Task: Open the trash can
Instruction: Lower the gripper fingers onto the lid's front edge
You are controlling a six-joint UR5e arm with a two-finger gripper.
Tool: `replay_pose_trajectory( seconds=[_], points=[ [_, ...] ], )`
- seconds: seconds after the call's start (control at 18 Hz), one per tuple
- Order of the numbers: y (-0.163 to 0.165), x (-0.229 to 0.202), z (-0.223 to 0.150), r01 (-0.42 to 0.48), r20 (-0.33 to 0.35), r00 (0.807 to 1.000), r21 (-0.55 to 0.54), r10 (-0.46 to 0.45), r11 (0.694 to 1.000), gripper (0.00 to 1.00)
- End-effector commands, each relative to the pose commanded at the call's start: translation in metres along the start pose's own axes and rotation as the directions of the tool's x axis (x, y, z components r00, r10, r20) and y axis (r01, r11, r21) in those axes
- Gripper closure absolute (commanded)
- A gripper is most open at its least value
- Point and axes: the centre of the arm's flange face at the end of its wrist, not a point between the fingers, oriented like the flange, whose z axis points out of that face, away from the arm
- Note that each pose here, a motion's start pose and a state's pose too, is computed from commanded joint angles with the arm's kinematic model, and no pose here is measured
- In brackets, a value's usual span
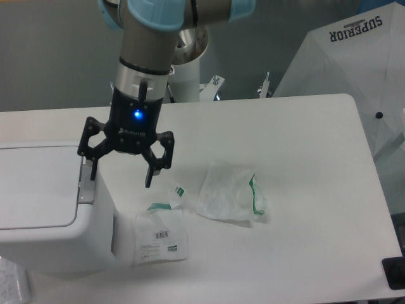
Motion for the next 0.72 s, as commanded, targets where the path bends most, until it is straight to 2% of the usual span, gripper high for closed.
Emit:
replay_pose_trajectory(
  seconds=[0.33, 0.72],
  points=[
    [0.0012, 0.0018, 0.0098, -0.003, -0.006, 1.000, -0.014, 0.002, 1.000, 0.00],
    [0.0016, -0.0007, 0.0099, -0.003, 0.018, 1.000, -0.018, 0.004, 1.000, 0.00]
  ],
)
